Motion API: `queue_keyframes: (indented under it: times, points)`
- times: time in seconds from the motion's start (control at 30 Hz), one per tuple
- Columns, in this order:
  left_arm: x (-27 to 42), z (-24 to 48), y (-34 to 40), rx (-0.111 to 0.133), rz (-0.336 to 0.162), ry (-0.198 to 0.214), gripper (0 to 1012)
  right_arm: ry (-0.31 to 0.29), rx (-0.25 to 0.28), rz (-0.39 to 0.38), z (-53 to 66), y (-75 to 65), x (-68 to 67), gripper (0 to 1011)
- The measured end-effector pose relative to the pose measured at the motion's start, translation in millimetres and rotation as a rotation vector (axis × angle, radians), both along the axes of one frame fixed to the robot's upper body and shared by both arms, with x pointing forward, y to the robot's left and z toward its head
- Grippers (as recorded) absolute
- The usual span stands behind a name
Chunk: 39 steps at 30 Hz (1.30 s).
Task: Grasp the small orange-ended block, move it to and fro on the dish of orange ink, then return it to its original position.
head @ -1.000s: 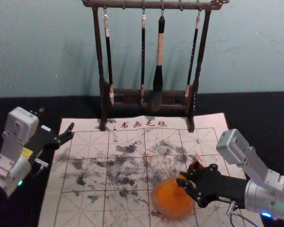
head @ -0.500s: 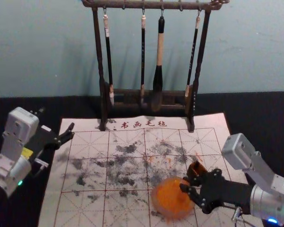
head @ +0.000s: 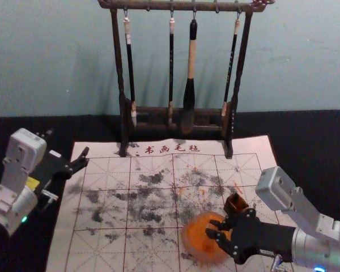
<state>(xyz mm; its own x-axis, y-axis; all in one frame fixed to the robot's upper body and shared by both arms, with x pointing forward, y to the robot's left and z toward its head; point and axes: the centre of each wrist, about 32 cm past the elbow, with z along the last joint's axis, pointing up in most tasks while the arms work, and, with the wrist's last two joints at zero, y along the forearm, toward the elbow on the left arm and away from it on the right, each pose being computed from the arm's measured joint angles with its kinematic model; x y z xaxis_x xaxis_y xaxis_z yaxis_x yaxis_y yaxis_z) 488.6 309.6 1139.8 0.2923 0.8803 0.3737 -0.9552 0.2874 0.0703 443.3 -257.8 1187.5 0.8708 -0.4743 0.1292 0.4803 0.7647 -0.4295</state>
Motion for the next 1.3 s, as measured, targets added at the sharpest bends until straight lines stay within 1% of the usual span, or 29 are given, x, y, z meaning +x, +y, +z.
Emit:
queue_keyframes:
  times: [0.37,0.63,0.8,1.07,1.3]
  points:
    - [0.0,0.0,0.0,0.0,0.0,0.0,1001,-0.004,-0.004,-0.009,-1.9,3.5,9.4,82]
    - [0.0,0.0,0.0,0.0,0.0,0.0,1001,-0.007,-0.007,-0.034,-3.1,0.5,16.7,82]
    - [0.0,0.0,0.0,0.0,0.0,0.0,1001,-0.009,-0.008,-0.051,-2.2,-3.0,18.3,82]
    - [0.0,0.0,0.0,0.0,0.0,0.0,1001,-0.005,-0.009,-0.071,-1.0,-10.5,14.4,82]
    - [0.0,0.0,0.0,0.0,0.0,0.0,1001,0.002,-0.001,-0.06,0.5,-12.1,7.8,82]
